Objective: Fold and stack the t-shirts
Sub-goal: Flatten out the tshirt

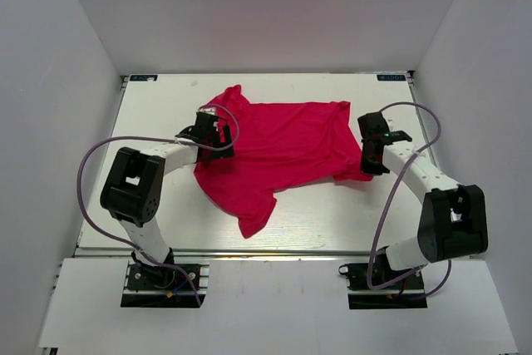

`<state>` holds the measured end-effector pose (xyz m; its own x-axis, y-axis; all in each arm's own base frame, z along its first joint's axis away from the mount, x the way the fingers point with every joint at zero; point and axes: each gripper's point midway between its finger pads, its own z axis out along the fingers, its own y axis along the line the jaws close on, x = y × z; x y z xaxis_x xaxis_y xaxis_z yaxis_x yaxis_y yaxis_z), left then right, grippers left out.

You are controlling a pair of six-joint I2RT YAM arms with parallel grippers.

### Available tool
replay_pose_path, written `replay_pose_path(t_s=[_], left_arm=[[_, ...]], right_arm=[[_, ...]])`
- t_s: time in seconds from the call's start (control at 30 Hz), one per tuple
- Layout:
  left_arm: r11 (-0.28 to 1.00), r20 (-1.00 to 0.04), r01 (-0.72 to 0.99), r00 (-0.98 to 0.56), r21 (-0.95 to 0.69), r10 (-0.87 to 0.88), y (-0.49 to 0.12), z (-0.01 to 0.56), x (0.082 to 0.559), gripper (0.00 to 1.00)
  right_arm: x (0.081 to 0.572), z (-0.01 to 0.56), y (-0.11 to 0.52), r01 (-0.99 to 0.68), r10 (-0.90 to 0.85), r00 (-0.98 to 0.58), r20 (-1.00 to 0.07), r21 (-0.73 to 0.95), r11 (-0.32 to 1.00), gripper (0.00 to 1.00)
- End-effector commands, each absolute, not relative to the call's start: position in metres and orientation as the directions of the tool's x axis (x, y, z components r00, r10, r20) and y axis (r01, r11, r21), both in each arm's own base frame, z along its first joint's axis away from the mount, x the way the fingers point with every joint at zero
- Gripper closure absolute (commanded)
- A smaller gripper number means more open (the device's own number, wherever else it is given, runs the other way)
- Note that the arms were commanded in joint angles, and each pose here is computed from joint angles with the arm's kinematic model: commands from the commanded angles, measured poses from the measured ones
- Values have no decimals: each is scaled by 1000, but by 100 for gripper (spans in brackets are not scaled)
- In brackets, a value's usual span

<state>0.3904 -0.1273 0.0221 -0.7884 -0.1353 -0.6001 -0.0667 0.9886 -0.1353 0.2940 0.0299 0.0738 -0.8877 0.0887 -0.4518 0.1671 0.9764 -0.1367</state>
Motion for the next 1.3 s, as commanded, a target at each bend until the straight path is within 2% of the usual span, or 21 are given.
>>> replay_pose_path(t_s=[0.0,0.2,0.33,0.43,0.5,0.53,0.6,0.67,0.7,0.77,0.8,0.83,0.9,1.0,1.07,1.13,1.2,1.23,1.27], left_arm=[[988,-461,-143,-875,-52,-151,-99,-17,355,0],[985,-460,-170,-872,-40,-169,-92,-14,367,0],[983,-468,-180,-866,-44,-179,-90,-12,374,0],[987,-477,-152,-864,-58,-161,-94,-6,378,0],[987,-482,-143,-861,-78,-163,-98,-5,380,0],[988,-503,-129,-850,-82,-153,-100,3,389,0],[989,-516,-120,-844,-83,-146,-101,11,396,0],[990,-535,-87,-835,-110,-133,-108,22,403,0],[988,-557,-77,-819,-131,-138,-112,31,407,0],[986,-572,-44,-810,-164,-131,-118,38,409,0],[983,-585,-34,-800,-178,-134,-121,44,412,0],[984,-584,-25,-802,-178,-126,-124,44,408,0],[984,-597,1,-795,-176,-106,-125,48,407,0],[983,-608,26,-789,-180,-90,-129,52,403,0],[981,-623,36,-776,-193,-94,-130,59,402,0],[980,-640,47,-763,-192,-89,-131,65,405,0],[980,-647,49,-757,-194,-90,-131,68,408,0],[979,-654,51,-751,-197,-92,-132,70,410,0],[979,-674,64,-733,-195,-87,-134,79,417,0]], right_arm=[[268,98,-19,344,175,-863,-475,-297,891,100],[245,104,-49,455,261,-842,-471,-361,814,100],[246,102,-42,434,270,-854,-445,-323,841,98],[240,94,-40,416,266,-866,-422,-315,853,81],[235,98,-48,452,288,-855,-432,-347,822,80],[233,102,-54,478,297,-842,-450,-370,796,76],[229,105,-53,469,300,-851,-430,-371,801,58],[235,107,-46,458,292,-846,-446,-327,827,48],[241,102,-35,385,244,-871,-428,-284,878,46],[262,104,-20,344,222,-848,-482,-181,921,46],[268,101,11,235,187,-868,-459,-48,971,46],[292,106,24,151,136,-833,-536,15,988,46],[311,116,58,13,101,-801,-590,153,988,44],[350,124,90,-115,51,-765,-642,214,970,42],[361,111,104,-136,32,-792,-610,228,964,42],[390,118,115,-155,32,-776,-629,240,958,42],[407,98,125,-165,15,-803,-596,246,955,42],[425,111,129,-170,23,-780,-626,247,954,42],[426,97,129,-155,21,-805,-593,245,957,42]])
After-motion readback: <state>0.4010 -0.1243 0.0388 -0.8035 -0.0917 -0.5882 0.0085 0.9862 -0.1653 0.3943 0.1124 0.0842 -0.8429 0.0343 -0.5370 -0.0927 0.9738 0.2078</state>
